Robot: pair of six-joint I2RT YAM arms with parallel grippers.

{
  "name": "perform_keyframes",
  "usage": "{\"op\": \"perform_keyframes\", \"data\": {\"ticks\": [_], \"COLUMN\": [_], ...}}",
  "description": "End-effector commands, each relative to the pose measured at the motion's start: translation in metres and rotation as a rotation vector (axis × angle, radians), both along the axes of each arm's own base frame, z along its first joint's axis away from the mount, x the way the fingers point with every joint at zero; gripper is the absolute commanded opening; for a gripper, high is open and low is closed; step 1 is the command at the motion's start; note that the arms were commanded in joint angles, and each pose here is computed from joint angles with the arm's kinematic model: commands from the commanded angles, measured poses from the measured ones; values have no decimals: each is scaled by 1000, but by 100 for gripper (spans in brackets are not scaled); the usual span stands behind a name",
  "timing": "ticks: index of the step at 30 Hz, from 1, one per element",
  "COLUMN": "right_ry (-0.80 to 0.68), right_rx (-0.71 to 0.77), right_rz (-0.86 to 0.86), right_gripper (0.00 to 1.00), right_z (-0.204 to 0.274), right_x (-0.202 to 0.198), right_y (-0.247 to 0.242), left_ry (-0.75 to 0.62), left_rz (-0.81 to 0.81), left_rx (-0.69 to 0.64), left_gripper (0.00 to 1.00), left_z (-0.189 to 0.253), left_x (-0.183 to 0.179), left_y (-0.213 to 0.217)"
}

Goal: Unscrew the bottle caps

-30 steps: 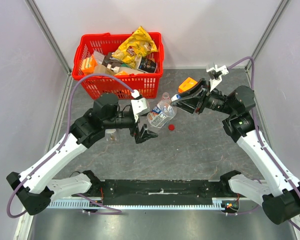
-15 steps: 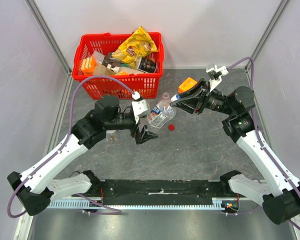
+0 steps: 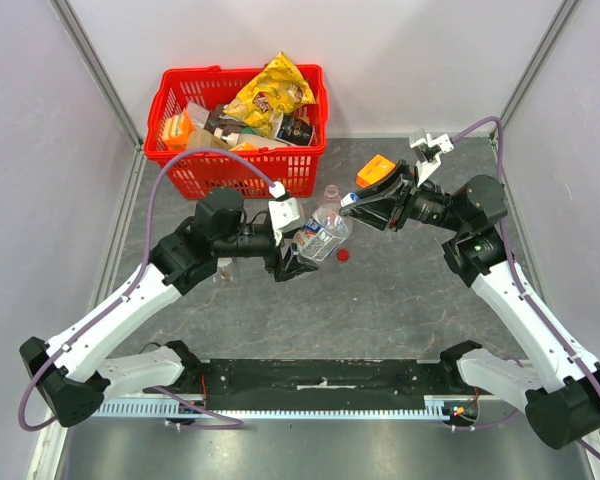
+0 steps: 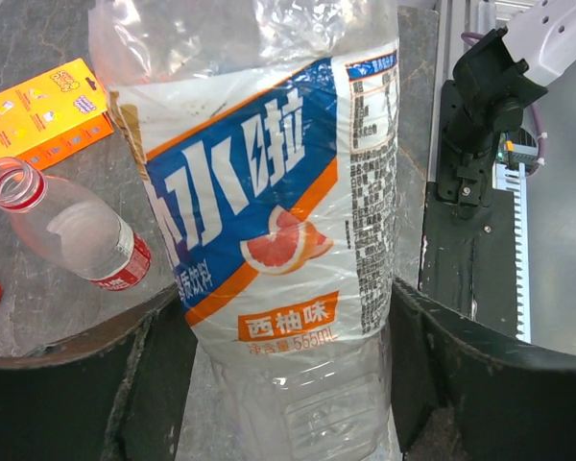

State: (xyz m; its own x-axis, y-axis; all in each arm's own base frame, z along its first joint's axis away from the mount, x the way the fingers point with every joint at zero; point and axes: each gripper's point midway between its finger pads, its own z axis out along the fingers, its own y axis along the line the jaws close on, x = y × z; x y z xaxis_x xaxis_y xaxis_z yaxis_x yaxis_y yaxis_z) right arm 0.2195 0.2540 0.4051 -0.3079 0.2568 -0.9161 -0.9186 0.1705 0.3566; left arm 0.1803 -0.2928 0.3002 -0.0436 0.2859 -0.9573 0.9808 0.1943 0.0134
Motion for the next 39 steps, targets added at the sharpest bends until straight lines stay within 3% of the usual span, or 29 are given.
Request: {"op": "perform_keyframes", "data": {"ticks": [1,3,5,8,12,19,26,29,31,33,39], "right_ry": [-52,-54,-55,-57,-53,-51,-44,-39,-39,-40,-28], "right_rx": [31,35,36,36,36,49,49,42,38,35,35], "right_rz": [-2,2,4,5,12,23,22,17,11,3,-36], "right_gripper": [0,0,0,0,0,0,0,0,0,6,41], "right_z": [13,14,14,14,13,14,11,8,8,8,10], "right_x": [-7,-8,-9,-10,-11,-14,-12,-11,-10,-9,-2], "right_y": [-2,-2,-2,-2,-1,0,0,1,0,0,-1], "left_ry": [-56,-49,-44,-42,-41,-18,-14,-21,-24,-32,-42], "left_rz": [-71,-72,-76,-79,-76,-81,-86,-79,-69,-56,3], "left_rx": [-39,-36,-32,-31,-32,-35,-29,-31,-31,-31,7], "left_gripper": [70,66,54,52,75,86,67,51,48,47,46], "left_z": [10,9,6,6,7,4,3,3,4,4,0], "left_x": [-4,-3,-3,-4,-4,-3,-5,-6,-5,-5,1], "left_y": [-9,-10,-11,-11,-10,-15,-13,-11,-9,-7,3]}}
